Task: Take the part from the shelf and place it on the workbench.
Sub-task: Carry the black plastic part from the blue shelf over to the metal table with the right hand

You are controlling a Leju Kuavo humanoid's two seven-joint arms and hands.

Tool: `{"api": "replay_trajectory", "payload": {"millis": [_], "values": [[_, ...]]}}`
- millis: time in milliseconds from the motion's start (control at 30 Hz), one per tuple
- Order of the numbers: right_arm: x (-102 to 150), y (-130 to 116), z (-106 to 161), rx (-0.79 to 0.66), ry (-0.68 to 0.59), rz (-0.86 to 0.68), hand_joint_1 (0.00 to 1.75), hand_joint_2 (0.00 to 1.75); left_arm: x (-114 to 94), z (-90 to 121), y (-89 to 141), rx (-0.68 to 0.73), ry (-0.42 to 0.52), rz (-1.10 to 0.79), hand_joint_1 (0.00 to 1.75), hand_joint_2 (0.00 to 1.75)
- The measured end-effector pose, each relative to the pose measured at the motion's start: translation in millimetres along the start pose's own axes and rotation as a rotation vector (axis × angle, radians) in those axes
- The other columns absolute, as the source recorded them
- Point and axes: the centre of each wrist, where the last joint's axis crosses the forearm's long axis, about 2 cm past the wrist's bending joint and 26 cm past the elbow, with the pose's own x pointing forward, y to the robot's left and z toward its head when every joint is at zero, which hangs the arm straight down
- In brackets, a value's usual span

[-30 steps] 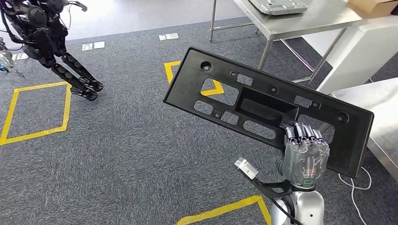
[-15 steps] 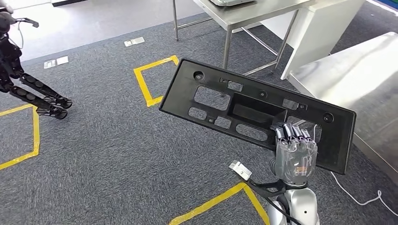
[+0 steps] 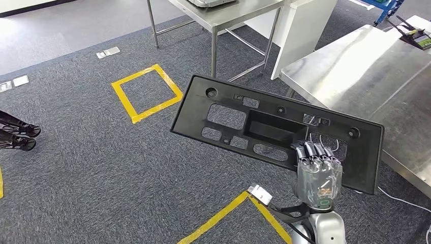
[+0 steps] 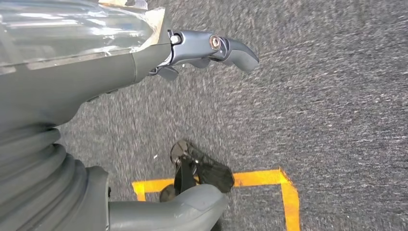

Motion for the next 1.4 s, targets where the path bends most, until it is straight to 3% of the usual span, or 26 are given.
{"api": "replay_trajectory", "payload": {"millis": [667, 1400], "values": [[-4, 1, -5, -0.006, 0.040, 0.008, 1.75, 1.75, 0, 0, 2, -0.001, -0.007, -0.008, 0.00, 1.75], [-9, 13, -30, -0.001, 0.083, 0.006, 1.75, 1.75, 2, -2, 2, -0.005, -0.028, -0.015, 0.00, 1.75]]}}
